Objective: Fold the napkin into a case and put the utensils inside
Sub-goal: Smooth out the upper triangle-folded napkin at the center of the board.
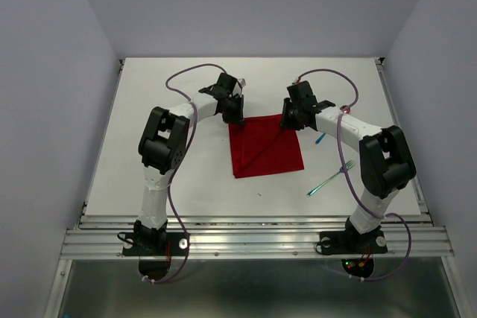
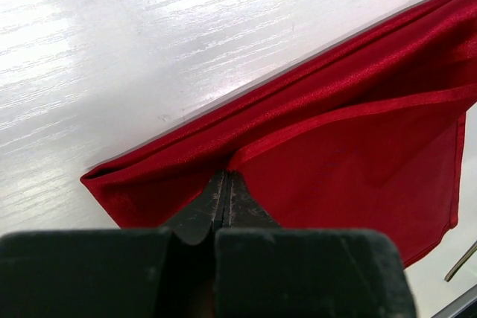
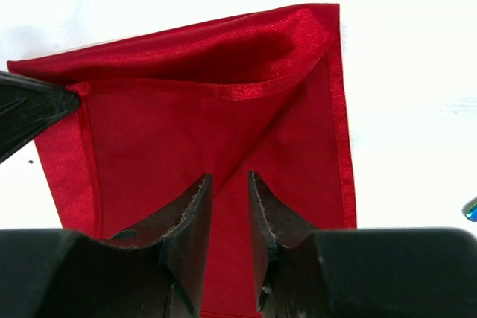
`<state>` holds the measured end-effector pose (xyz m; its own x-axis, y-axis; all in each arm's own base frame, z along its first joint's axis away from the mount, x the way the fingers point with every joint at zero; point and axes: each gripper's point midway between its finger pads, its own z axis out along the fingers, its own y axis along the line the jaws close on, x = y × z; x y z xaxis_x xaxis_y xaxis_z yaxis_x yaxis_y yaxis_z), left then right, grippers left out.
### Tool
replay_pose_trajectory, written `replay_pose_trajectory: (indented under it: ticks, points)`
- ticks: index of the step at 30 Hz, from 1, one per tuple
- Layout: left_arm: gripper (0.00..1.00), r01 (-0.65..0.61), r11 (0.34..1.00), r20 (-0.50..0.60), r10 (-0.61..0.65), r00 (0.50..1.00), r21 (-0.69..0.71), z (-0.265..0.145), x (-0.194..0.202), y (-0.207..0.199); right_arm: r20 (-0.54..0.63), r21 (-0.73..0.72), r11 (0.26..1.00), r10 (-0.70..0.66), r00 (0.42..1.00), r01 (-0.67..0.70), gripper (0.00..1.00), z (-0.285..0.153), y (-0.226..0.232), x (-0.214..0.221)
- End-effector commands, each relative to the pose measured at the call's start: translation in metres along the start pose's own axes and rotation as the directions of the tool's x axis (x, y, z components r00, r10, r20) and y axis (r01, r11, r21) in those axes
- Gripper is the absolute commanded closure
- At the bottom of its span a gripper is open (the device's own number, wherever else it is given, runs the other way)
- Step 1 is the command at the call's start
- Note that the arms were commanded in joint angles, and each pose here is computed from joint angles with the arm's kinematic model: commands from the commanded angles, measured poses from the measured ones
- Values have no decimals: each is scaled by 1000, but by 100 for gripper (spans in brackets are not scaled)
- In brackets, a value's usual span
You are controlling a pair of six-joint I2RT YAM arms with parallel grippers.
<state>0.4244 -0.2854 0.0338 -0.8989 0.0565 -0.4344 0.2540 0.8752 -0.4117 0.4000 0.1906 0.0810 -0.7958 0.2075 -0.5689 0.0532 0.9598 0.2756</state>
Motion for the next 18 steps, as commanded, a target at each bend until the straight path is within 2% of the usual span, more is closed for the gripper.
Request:
replay_pose_trajectory:
  ticks: [1, 18]
  points:
    - [100, -26, 999, 99, 23, 995, 31, -39, -30, -21, 69, 8, 1000, -14, 998, 13, 70, -5, 5, -23]
    - [100, 7, 999, 128, -12, 992, 36, -47, -36, -16, 71, 10, 999, -35, 997, 34, 76, 10, 12, -33]
